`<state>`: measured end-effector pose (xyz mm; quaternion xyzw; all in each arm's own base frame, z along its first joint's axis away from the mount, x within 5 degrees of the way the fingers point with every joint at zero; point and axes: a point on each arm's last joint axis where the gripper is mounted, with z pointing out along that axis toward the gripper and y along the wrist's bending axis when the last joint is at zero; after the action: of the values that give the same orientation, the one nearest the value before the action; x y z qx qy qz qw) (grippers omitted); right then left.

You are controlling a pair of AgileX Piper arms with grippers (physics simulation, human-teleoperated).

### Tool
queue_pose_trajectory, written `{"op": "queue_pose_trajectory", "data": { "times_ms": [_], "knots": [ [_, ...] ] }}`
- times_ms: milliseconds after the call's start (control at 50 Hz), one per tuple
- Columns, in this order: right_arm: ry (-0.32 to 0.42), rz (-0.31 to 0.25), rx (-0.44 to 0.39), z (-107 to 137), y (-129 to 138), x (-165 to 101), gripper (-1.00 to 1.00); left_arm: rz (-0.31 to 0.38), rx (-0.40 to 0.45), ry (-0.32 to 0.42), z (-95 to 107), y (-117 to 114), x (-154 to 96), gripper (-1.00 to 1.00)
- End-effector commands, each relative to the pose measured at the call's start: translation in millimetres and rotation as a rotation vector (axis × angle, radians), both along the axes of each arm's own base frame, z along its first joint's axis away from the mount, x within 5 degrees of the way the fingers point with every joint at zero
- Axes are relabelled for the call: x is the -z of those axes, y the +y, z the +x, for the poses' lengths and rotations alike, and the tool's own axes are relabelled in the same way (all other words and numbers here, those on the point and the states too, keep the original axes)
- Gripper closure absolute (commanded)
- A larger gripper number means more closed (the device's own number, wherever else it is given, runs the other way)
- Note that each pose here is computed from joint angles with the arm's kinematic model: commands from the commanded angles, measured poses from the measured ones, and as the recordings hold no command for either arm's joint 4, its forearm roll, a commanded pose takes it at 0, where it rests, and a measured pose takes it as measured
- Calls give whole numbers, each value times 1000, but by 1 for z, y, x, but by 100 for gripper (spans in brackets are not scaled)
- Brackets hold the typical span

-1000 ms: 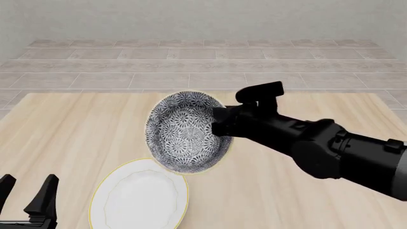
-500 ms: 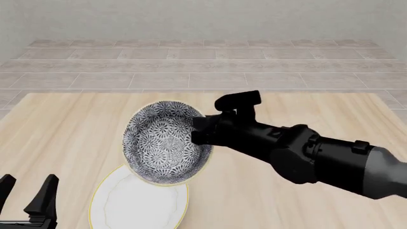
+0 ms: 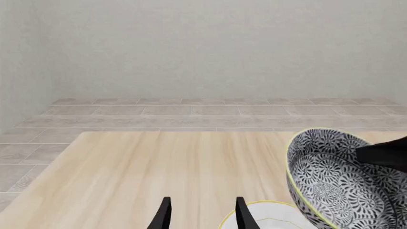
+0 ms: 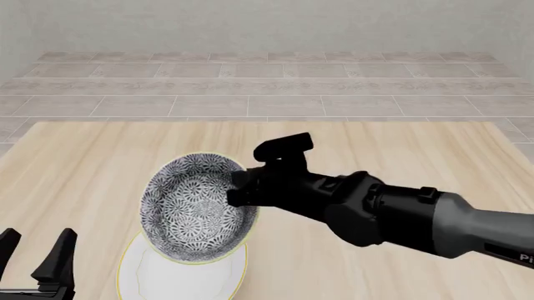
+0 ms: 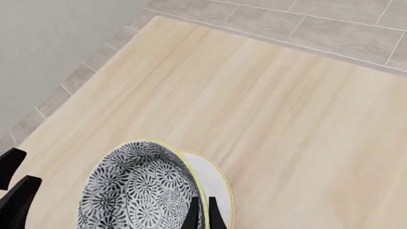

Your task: Put the bowl on the plate.

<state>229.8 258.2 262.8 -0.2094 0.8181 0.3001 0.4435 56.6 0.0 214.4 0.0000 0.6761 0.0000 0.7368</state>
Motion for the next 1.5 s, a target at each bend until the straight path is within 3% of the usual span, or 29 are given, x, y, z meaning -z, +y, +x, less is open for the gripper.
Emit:
{"op": "queue_pose_trajectory", "data": {
  "times_ms": [20,320,980,1500],
  "knots": [
    [30,7,-6,0,11,4,100,0,0,0,0,0,0,-100],
    [60,-14,-30,-2,25,20,100,0,0,0,0,0,0,-100],
    [123,14,-38,-11,39,40,100,0,0,0,0,0,0,-100],
    [154,3,-34,-12,43,57,100,0,0,0,0,0,0,-100]
  ]
}}
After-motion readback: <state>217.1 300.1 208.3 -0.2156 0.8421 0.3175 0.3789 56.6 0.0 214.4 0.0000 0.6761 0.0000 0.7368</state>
